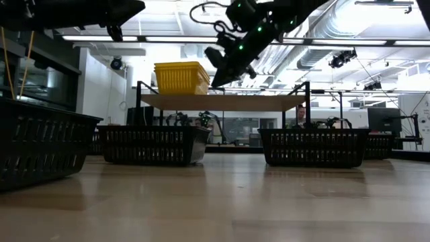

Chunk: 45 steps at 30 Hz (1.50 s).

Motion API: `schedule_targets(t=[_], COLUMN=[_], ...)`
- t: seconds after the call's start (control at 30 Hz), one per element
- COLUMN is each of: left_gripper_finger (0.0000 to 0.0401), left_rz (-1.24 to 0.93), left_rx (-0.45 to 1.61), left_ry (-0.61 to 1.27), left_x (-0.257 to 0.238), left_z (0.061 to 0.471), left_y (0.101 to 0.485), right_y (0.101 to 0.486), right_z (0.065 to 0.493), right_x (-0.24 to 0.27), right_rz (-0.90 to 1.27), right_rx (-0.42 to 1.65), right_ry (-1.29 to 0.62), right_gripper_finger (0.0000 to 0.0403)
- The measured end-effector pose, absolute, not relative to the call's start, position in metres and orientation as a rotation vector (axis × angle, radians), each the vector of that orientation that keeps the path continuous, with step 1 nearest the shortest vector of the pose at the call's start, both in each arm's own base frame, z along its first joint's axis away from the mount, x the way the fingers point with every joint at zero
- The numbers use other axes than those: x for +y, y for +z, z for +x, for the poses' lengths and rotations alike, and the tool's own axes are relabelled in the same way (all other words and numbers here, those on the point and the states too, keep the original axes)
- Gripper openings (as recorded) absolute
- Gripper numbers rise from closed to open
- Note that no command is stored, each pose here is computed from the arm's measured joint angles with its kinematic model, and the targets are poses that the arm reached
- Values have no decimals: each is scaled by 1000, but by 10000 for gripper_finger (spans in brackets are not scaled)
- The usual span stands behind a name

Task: Stack baskets on shelf by color
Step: Stack the yellow bin on the yellow bin on the shelf

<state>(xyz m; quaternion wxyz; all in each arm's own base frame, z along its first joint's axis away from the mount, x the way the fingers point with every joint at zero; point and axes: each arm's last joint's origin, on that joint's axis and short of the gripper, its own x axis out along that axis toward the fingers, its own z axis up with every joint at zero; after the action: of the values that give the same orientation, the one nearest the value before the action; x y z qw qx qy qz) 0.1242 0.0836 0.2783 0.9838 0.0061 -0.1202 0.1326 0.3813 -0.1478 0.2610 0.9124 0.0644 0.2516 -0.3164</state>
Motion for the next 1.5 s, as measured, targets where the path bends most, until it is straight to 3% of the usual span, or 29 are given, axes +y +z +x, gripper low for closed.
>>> schedule_targets(t=[0.73,1.2,1.5], left_gripper_finger=[0,0,0], left_rz=[3,-15,-15], left_rx=[-244,-247,-247], left_ry=[273,271,271], left_x=[84,84,84], left_z=[124,124,124], left_y=[278,278,278], right_y=[271,257,265], right_z=[373,370,381], right_x=[-198,-191,-176], right_rz=[237,251,227], right_rx=[299,466,387], right_ry=[-616,-549,-455], right_gripper_finger=[0,0,0])
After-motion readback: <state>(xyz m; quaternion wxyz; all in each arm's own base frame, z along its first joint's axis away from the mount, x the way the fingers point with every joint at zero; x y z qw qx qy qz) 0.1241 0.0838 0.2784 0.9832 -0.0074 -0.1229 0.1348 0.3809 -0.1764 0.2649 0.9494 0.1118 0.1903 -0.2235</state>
